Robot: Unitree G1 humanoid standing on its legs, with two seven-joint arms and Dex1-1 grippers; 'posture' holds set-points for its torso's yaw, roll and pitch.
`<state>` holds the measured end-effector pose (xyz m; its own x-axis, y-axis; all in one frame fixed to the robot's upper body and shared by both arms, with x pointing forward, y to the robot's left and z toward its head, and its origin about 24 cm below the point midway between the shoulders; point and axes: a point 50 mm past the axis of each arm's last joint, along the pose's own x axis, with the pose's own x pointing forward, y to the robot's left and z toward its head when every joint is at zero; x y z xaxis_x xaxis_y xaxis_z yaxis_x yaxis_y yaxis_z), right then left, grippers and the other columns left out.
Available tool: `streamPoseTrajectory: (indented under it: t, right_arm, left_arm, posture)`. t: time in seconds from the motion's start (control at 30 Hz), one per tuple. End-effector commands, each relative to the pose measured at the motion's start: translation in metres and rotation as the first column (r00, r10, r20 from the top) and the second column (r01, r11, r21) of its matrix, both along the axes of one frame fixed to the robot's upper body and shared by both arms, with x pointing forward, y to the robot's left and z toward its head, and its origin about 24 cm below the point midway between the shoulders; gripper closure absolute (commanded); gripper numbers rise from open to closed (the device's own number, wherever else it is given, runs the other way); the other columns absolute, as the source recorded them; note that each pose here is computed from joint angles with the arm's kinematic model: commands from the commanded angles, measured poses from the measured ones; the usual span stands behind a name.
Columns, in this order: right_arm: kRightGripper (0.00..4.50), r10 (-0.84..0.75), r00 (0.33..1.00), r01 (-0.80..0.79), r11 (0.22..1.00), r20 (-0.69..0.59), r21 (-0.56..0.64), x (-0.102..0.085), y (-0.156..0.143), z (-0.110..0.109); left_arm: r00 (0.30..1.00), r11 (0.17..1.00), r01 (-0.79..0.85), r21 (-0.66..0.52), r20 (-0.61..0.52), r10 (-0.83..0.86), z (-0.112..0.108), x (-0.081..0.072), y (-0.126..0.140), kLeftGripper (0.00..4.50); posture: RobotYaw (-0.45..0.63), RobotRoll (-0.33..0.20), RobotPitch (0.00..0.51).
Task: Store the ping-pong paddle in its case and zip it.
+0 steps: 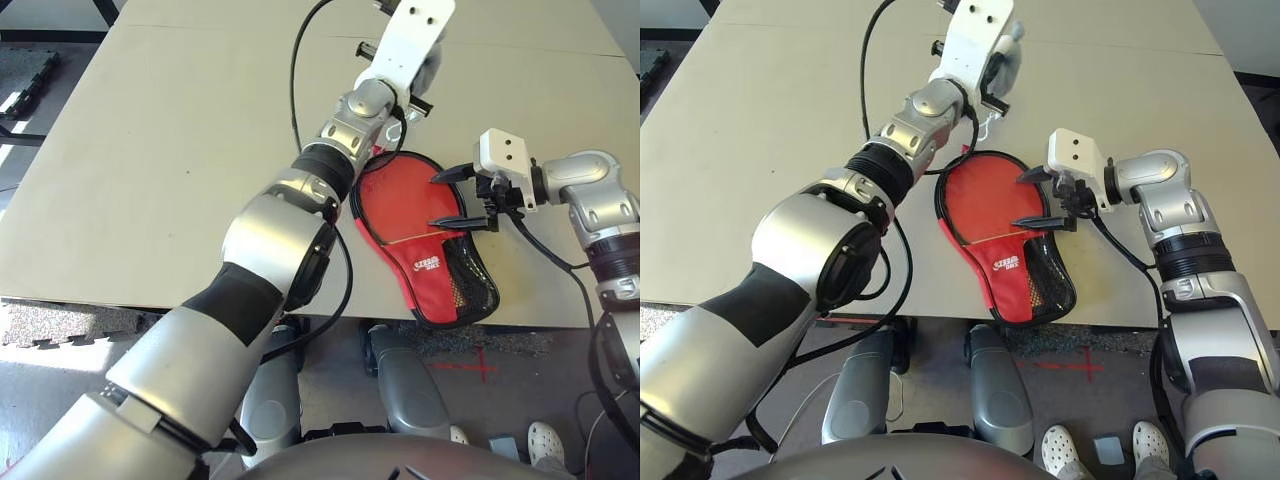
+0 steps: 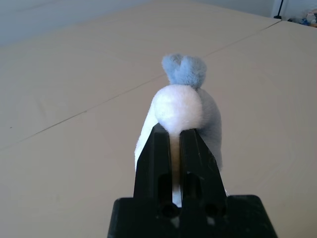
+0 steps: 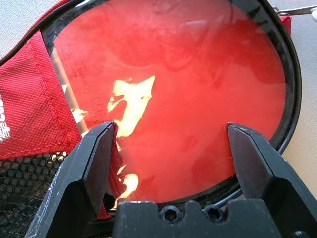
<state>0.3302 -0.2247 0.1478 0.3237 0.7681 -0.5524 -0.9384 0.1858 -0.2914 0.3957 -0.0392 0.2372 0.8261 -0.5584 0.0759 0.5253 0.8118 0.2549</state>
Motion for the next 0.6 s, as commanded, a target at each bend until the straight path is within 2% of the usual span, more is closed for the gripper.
streamPoseTrajectory:
  t: [0.03, 0.17, 0.27, 0.4, 0.53, 0.6]
  right_arm:
    - [0.0, -0.048, 0.97, 0.019, 0.992, -0.238, -0.121, -0.019, -0.002, -0.066]
    - [0.0, -0.053, 0.97, 0.026, 0.992, -0.236, -0.12, -0.02, -0.003, -0.068]
    - [0.0, -0.058, 0.97, 0.031, 0.993, -0.236, -0.116, -0.021, -0.002, -0.069]
    - [0.0, -0.06, 0.97, 0.034, 0.993, -0.237, -0.116, -0.022, -0.003, -0.071]
    - [0.0, -0.063, 0.969, 0.035, 0.992, -0.239, -0.118, -0.021, -0.002, -0.073]
    - [0.0, -0.062, 0.969, 0.034, 0.992, -0.238, -0.118, -0.02, -0.001, -0.074]
  left_arm:
    - [0.984, 0.986, 0.168, 0.0, 0.057, -0.168, 0.01, -0.025, -0.044, 4.49]
    - [0.957, 0.957, 0.29, 0.002, 0.015, -0.29, 0.0, -0.039, -0.063, 4.49]
    - [0.938, 0.938, 0.346, -0.033, -0.017, -0.347, -0.002, -0.043, -0.068, 3.58]
    - [0.934, 0.933, 0.357, -0.037, 0.007, -0.357, 0.008, -0.04, -0.063, 2.11]
    - [0.939, 0.936, 0.345, -0.078, 0.043, -0.342, 0.03, -0.033, -0.052, 0.53]
    - [0.942, 0.939, 0.333, -0.087, 0.06, -0.329, 0.038, -0.029, -0.045, 0.04]
  posture:
    - [-0.13, 0.0, 0.305]
    - [-0.13, 0.0, 0.305]
    - [-0.13, 0.0, 0.309]
    - [-0.13, 0.0, 0.31]
    - [-0.11, 0.0, 0.31]
    - [-0.1, 0.0, 0.309]
